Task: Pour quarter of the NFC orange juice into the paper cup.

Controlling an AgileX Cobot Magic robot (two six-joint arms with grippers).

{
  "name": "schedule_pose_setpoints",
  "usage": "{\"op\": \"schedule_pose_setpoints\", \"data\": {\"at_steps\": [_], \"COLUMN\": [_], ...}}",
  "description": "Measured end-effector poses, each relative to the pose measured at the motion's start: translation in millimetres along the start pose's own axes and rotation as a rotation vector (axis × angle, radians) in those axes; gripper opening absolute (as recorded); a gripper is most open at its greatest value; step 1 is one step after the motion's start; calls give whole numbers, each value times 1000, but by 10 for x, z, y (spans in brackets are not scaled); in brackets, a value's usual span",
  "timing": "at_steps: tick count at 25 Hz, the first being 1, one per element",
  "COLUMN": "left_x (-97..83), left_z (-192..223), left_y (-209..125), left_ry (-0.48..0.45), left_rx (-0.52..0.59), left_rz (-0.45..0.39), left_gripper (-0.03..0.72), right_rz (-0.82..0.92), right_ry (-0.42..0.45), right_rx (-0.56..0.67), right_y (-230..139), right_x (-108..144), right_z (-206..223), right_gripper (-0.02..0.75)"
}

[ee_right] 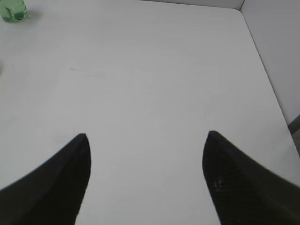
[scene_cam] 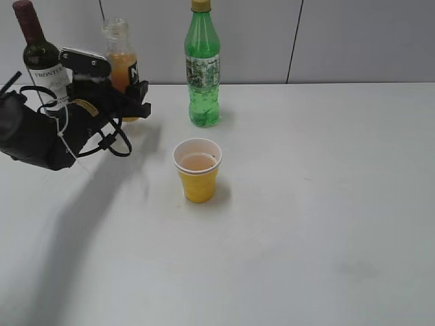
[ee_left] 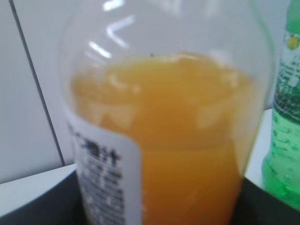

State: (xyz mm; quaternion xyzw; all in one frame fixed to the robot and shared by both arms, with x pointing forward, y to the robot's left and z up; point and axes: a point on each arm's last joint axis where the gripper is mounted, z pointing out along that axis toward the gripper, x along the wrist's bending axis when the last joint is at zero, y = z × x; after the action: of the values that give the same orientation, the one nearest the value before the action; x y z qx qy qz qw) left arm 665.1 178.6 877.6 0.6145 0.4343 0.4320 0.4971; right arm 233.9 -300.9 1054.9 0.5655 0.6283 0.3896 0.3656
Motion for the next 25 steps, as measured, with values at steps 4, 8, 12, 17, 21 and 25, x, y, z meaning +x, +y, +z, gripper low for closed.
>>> {"op": "schedule_pose_setpoints", "data": {"at_steps": [4,8,12,17,21,25], "left_x": [-6,-15,-15,-3,-1,2], "left_z": [102,120,137,140,140,134], "left_y": [-142,-271,-327,-342,-342,-316], "left_ry": [0,-2,3,8,7,8], "left_rx": [27,54,39,31,31,26], "left_rz": [-1,-1,-26,-32,-34,-33], "left_gripper": [444,444,444,444,510,645], "right_rz": [-1,4,6,6,6,7], "right_ry": [-1,-3,-4,-4,-4,-4], "right_rx": [0,0,0,0,0,0], "right_y": [0,0,0,0,0,0], "right_x": [-1,-3,-3,-3,-3,-3], "right_z": [0,0,0,0,0,0], "right_gripper": [590,590,590,590,590,590]}}
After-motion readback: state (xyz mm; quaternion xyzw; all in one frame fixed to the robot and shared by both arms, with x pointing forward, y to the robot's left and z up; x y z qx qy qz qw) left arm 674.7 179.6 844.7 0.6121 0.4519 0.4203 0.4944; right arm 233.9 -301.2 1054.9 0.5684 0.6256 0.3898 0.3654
